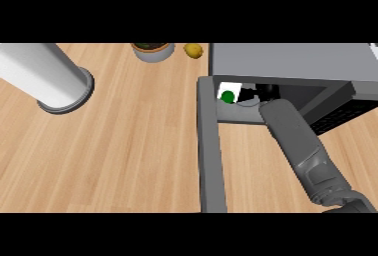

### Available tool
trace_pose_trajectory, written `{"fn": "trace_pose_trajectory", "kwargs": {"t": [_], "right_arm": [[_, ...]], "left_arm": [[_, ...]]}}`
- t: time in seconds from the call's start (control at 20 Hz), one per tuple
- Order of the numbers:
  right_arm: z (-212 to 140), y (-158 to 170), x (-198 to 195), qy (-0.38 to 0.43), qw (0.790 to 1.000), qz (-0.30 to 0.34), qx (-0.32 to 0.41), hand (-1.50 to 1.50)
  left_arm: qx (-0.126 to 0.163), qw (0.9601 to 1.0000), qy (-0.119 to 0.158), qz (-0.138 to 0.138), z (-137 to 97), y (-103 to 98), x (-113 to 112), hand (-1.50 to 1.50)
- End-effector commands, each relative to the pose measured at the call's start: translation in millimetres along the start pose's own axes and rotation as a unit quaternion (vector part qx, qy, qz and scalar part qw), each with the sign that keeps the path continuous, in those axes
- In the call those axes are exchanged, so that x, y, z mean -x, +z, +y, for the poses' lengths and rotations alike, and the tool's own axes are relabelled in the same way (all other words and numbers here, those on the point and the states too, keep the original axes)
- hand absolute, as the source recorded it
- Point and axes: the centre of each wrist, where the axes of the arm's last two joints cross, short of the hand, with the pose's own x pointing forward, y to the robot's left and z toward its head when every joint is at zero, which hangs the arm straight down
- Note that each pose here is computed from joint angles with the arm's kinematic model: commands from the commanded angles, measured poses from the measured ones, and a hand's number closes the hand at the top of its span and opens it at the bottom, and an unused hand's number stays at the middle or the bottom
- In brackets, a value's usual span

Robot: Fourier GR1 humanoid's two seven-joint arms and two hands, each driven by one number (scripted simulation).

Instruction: Pick up the milk, place it into the microwave and close the microwave

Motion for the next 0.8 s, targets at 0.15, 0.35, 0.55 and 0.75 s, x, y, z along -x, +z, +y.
{"fn": "trace_pose_trajectory", "kwargs": {"t": [0.15, 0.35, 0.55, 0.75], "right_arm": [[-11.5, -15.7, -1.7, 0.073, 0.995, 0.01, 0.07, 1.5], [-15.8, -23.3, -6.6, 0.13, 0.987, -0.025, 0.094, 1.5], [-52.6, -31.0, 3.3, 0.163, 0.981, -0.02, 0.103, 1.5], [-52.7, -14.6, 21.2, 0.208, 0.974, -0.007, 0.09, 1.5]], "left_arm": [[0.01, 0.9999, 0.003, -0.007, -4.3, -13.3, 2.2, -1.5], [0.014, 0.9998, 0.005, -0.014, -14.1, -18.5, 11.5, -1.5], [0.026, 0.9996, 0.002, -0.008, -6.5, -19.3, 9.1, -1.5], [0.03, 0.9995, 0.008, -0.007, -9.2, -26.7, 11.4, -1.5]]}}
